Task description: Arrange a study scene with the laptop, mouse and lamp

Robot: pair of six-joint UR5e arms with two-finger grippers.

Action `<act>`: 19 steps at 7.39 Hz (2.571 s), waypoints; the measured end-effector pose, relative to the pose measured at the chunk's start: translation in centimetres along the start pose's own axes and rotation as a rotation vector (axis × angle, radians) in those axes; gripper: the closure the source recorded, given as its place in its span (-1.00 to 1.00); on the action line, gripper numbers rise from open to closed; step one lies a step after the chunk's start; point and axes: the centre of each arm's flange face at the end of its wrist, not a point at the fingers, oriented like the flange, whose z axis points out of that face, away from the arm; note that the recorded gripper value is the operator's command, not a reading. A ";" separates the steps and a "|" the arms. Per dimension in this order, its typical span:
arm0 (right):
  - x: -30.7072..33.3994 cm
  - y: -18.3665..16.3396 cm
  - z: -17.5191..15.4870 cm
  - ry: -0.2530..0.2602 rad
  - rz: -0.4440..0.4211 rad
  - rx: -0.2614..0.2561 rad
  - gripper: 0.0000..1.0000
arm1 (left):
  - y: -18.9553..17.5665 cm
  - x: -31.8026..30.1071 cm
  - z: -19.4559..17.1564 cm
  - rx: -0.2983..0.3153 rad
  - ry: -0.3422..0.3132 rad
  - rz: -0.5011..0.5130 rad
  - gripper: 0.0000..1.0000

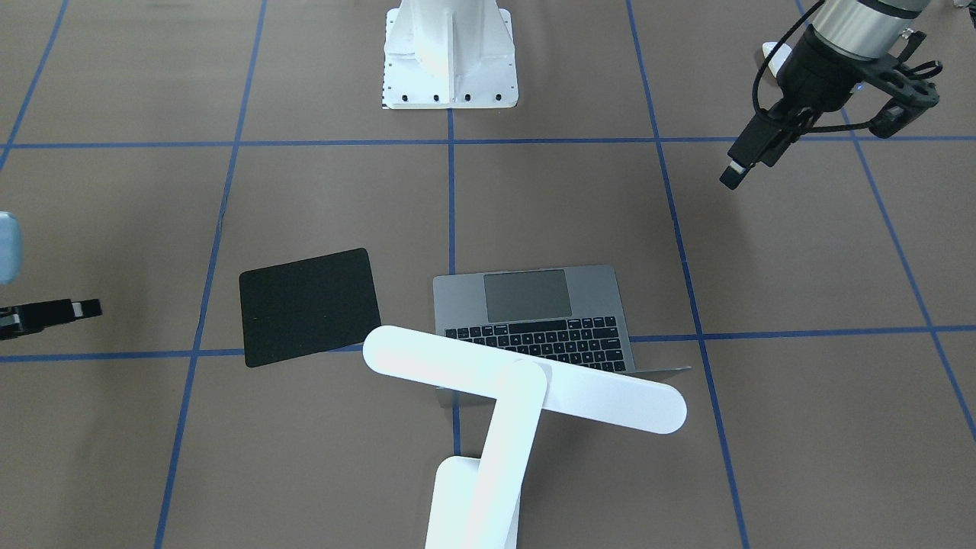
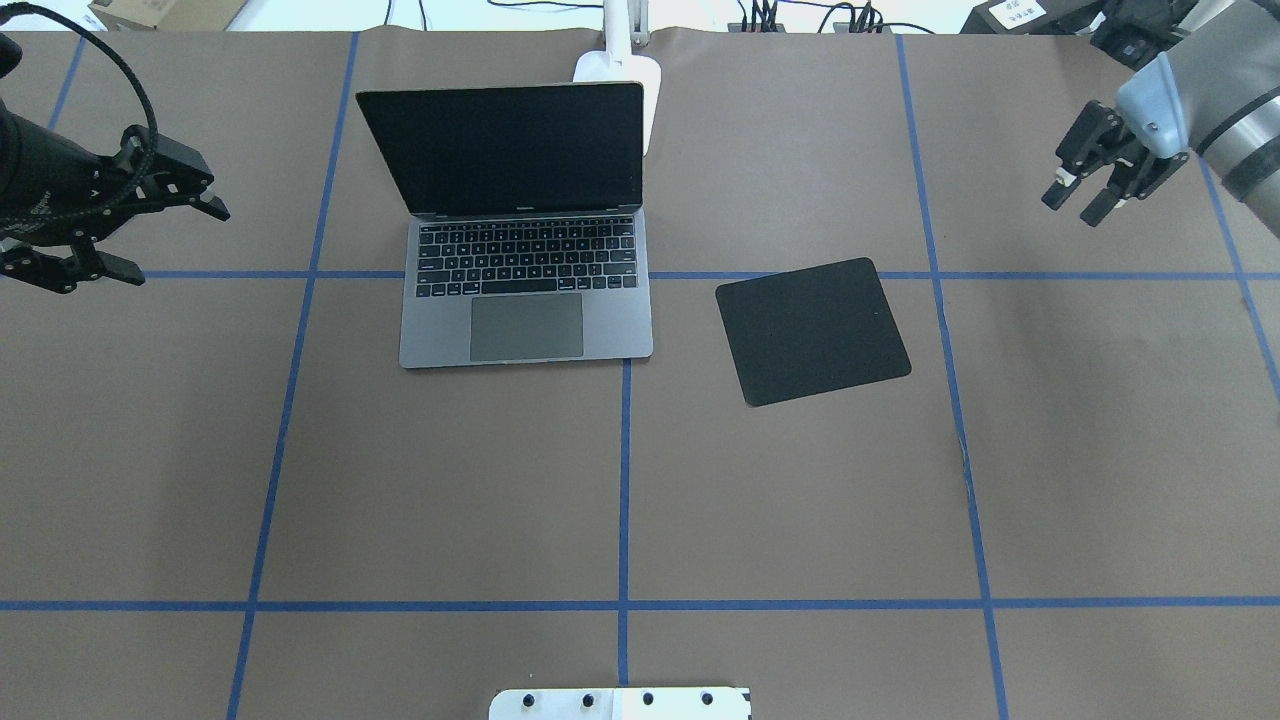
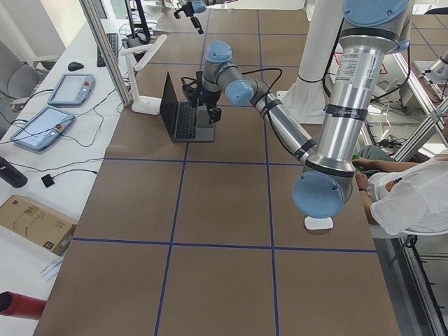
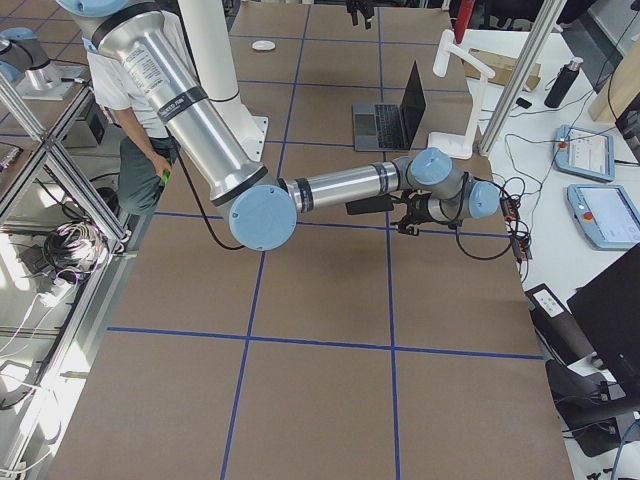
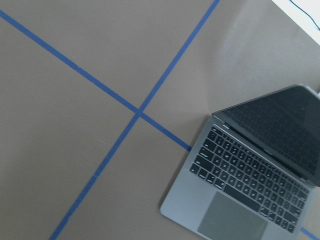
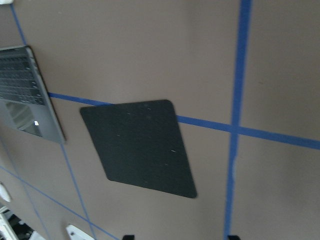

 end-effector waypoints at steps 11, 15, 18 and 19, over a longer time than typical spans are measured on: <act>4.7 10.5 -7.7 0.415 -0.260 0.223 -0.98 | 7.3 -33.0 6.4 -0.090 -0.089 0.527 -1.00; 3.7 11.0 -7.9 0.418 -0.246 0.248 -0.98 | 8.3 -39.1 6.4 -0.123 -0.114 0.492 -1.00; 2.7 11.3 -8.2 0.420 -0.235 0.268 -0.98 | 10.8 -40.7 9.5 -0.126 -0.169 0.468 -1.00; 2.4 11.4 -8.4 0.421 -0.235 0.273 -0.98 | 11.7 -41.2 9.7 -0.137 -0.172 0.466 -1.00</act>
